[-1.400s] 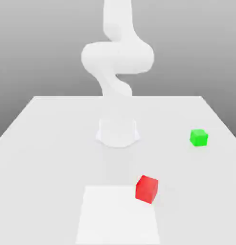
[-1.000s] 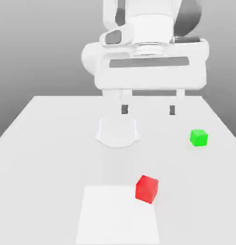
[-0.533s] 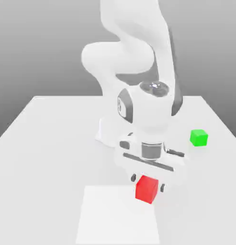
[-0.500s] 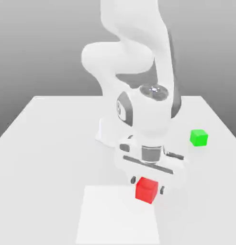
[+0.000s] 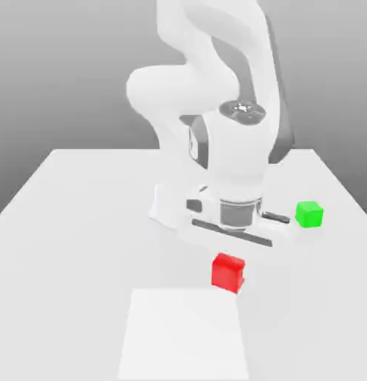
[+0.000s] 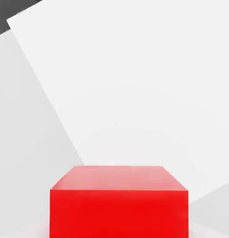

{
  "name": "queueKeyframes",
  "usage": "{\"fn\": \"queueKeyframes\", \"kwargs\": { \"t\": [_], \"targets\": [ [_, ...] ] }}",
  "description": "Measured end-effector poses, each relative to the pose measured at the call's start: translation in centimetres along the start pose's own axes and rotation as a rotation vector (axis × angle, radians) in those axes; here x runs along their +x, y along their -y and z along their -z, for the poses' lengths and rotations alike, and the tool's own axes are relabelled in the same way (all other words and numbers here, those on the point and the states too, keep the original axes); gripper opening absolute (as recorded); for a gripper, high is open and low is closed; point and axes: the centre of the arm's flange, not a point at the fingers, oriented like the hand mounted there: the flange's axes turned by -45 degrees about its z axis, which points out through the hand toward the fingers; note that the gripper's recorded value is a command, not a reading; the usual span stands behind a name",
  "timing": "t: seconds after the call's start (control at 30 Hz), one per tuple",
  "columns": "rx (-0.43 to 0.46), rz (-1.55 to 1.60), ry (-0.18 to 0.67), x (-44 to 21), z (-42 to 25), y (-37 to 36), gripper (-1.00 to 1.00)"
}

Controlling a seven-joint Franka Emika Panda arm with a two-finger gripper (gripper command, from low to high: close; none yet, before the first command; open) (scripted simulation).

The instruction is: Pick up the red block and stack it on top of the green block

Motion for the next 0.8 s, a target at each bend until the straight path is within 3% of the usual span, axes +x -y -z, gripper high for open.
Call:
{"fn": "queueKeyframes", "kwargs": {
  "t": [0.4,0.8],
  "targets": [
    [0.009,0.890,0.002,-14.5,2.2,9.9,-1.00],
    [0.003,1.800,0.005,-31.9,3.3,11.0,-1.00]
  ]
}}
